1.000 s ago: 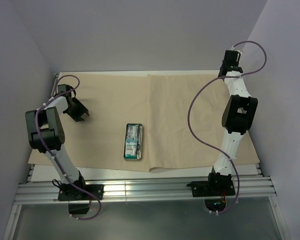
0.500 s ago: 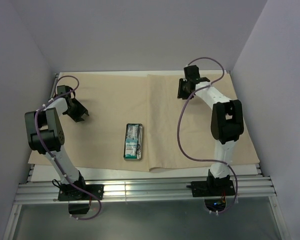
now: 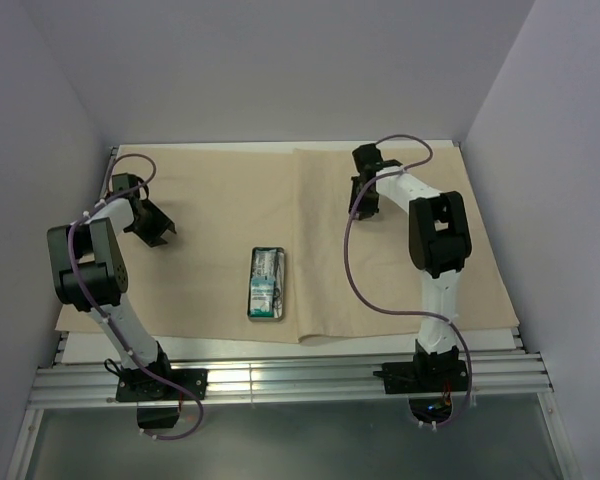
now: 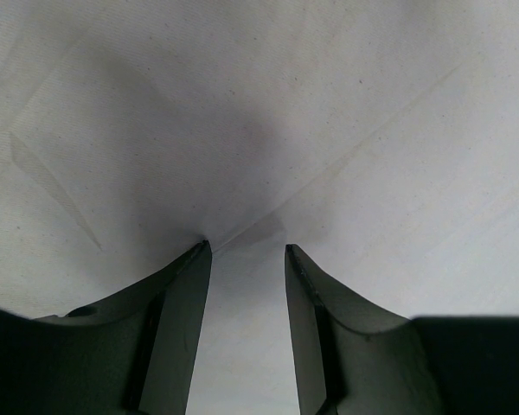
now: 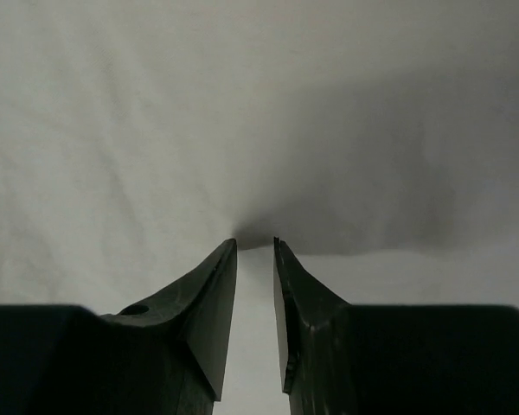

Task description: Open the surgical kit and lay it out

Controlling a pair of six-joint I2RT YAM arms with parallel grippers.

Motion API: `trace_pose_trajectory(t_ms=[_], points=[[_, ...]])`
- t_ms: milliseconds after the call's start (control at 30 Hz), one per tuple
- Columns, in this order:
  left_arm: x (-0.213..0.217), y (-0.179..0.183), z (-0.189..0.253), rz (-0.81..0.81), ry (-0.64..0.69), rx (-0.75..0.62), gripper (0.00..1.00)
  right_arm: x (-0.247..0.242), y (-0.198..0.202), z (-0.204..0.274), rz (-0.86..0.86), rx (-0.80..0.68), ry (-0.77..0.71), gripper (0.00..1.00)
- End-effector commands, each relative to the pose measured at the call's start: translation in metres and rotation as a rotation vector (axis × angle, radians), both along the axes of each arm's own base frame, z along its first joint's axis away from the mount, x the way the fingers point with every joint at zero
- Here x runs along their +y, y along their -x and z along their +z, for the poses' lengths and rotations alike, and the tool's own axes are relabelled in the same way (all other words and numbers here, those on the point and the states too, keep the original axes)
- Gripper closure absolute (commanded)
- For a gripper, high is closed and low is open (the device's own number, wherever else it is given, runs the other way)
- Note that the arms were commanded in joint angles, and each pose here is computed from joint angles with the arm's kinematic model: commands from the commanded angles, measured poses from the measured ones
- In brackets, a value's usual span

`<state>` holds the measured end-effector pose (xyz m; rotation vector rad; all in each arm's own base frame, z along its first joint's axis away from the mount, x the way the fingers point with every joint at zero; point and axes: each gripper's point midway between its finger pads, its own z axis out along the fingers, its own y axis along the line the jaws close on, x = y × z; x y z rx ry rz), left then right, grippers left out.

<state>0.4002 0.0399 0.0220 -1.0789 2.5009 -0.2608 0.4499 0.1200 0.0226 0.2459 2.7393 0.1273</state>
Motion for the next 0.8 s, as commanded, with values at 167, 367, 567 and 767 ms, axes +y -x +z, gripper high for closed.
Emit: trace_pose_trajectory(t_ms=[167,367,567,767], points=[[0.019,0.063,-0.033,0.072,-0.039,0.235,0.52,-0.093,0.03,-0.006,-0.245,0.18,0.154,0.73],[0.022,0.063,-0.031,0.081,-0.039,0.229,0.52,-0.151,0.042,-0.003,-0.357,0.193,0.163,0.75],[0.042,0.063,-0.031,0.113,-0.078,0.24,0.52,-0.184,0.042,-0.004,-0.41,0.206,0.179,0.75],[0.051,0.06,-0.027,0.12,-0.089,0.249,0.51,-0.186,0.039,-0.001,-0.422,0.196,0.165,0.75]])
